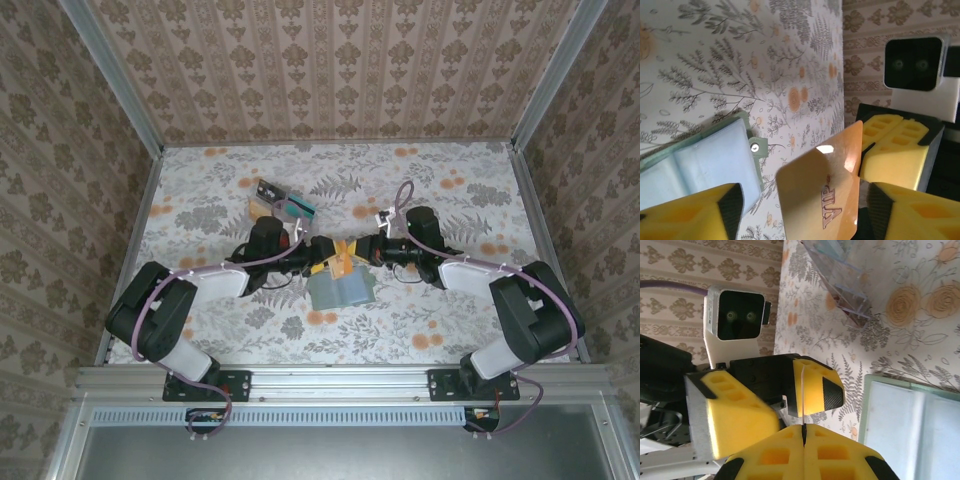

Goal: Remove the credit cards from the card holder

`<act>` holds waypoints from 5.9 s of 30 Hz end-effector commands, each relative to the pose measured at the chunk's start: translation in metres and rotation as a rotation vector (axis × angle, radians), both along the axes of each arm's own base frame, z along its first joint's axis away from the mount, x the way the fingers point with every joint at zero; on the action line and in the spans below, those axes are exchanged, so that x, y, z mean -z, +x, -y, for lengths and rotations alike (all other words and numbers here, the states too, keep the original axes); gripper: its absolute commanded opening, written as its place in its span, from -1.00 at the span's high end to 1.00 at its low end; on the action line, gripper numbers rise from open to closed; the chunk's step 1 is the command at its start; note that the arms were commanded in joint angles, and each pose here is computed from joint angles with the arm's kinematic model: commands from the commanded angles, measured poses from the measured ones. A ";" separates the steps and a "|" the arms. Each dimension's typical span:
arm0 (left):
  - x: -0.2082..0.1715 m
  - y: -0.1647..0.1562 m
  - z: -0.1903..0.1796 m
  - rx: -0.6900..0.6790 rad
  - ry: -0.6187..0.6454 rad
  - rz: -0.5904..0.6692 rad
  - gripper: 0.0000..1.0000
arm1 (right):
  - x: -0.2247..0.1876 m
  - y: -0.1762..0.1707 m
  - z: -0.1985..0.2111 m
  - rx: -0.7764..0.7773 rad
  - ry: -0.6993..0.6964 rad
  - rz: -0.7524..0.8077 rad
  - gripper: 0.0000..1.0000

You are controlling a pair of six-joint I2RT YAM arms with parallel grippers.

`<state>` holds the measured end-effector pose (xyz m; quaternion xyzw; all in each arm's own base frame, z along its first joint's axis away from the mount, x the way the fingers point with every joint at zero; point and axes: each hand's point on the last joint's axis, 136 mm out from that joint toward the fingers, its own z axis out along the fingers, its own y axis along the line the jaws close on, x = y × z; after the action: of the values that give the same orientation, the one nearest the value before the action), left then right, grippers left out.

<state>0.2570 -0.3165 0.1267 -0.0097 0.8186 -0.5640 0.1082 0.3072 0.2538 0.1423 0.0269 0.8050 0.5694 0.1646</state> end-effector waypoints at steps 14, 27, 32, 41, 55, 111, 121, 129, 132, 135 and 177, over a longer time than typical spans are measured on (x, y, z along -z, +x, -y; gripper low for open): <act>-0.033 0.011 -0.001 -0.038 -0.132 0.056 1.00 | -0.011 0.003 -0.003 -0.017 0.076 -0.002 0.46; -0.072 0.043 -0.012 -0.201 -0.167 0.103 1.00 | -0.035 0.016 -0.016 0.090 0.186 -0.015 0.02; -0.078 0.052 -0.016 -0.245 -0.195 0.094 1.00 | -0.053 0.023 -0.021 0.088 0.221 0.012 0.30; -0.071 0.055 -0.023 -0.262 -0.191 0.060 0.97 | -0.059 0.024 -0.024 0.073 0.215 0.042 0.99; -0.020 0.032 -0.123 -0.351 0.347 -0.050 -0.85 | -0.044 0.034 -0.035 0.008 -0.219 0.182 1.00; 0.037 0.005 -0.263 -0.562 0.658 -0.237 -1.00 | 0.014 0.163 -0.198 -0.239 -0.868 0.890 1.00; 0.036 0.007 -0.260 -0.554 0.643 -0.227 -1.00 | 0.023 0.151 -0.196 -0.332 -0.877 0.935 0.89; 0.034 0.007 -0.259 -0.552 0.632 -0.228 -1.00 | 0.019 0.154 -0.196 -0.315 -0.880 0.930 0.70; 0.033 0.008 -0.259 -0.554 0.633 -0.224 -1.00 | 0.012 0.154 -0.198 -0.303 -0.866 0.934 0.66; 0.031 0.009 -0.257 -0.551 0.626 -0.220 -1.00 | 0.008 0.154 -0.198 -0.297 -0.861 0.929 0.62; 0.016 0.017 -0.154 -0.329 0.543 -0.143 -1.00 | 0.093 -0.041 -0.019 -0.118 -1.041 0.091 -0.34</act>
<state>0.2675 -0.1559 0.1048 -0.1444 0.9356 -0.2933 0.1333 0.2632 0.2736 0.0478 -0.1244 0.9705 0.1337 0.1572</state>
